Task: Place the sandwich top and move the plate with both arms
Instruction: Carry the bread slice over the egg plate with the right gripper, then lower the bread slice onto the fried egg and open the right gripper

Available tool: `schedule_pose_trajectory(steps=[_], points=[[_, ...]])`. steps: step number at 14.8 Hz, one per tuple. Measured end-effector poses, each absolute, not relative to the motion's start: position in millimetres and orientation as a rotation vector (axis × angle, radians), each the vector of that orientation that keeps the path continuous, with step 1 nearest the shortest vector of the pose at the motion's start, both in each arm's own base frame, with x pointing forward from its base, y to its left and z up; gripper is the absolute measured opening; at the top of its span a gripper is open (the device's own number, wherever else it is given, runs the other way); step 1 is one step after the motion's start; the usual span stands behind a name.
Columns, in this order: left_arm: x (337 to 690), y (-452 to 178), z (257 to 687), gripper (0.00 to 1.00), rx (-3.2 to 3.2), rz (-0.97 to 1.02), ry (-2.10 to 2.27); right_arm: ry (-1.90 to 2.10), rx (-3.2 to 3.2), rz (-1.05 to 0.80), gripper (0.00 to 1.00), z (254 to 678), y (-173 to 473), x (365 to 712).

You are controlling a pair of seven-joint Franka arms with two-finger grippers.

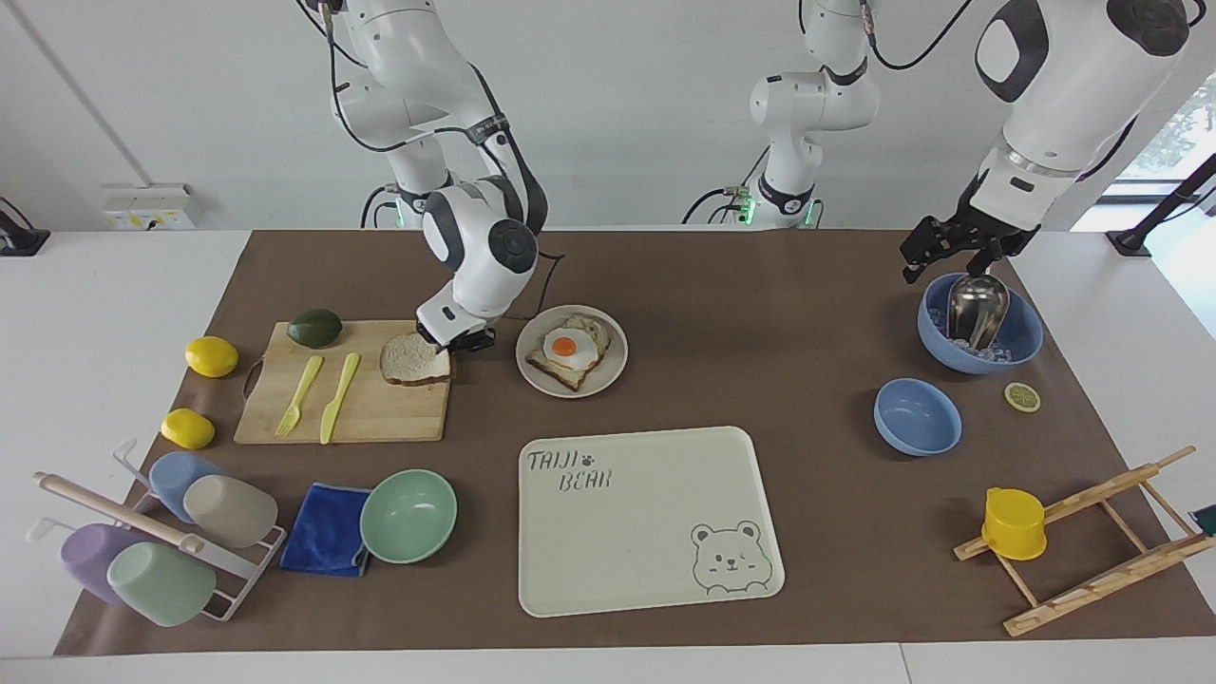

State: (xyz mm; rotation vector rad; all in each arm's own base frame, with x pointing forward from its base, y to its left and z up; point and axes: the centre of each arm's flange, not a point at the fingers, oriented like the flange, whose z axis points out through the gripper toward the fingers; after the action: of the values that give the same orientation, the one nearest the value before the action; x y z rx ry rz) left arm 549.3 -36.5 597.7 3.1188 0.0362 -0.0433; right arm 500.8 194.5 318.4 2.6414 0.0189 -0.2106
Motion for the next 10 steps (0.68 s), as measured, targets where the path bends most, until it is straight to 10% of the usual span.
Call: schedule_pose_trajectory(steps=[5, 10], points=[[549.3, -36.5, 597.7, 1.00, 3.119, -0.043, 0.036, 0.069, 2.710, -0.207, 0.11, 389.9, 285.9, 508.0], [549.3, -36.5, 597.7, 1.00, 3.119, -0.043, 0.036, 0.039, 2.787, -0.153, 0.11, 376.4, 351.4, 488.7]])
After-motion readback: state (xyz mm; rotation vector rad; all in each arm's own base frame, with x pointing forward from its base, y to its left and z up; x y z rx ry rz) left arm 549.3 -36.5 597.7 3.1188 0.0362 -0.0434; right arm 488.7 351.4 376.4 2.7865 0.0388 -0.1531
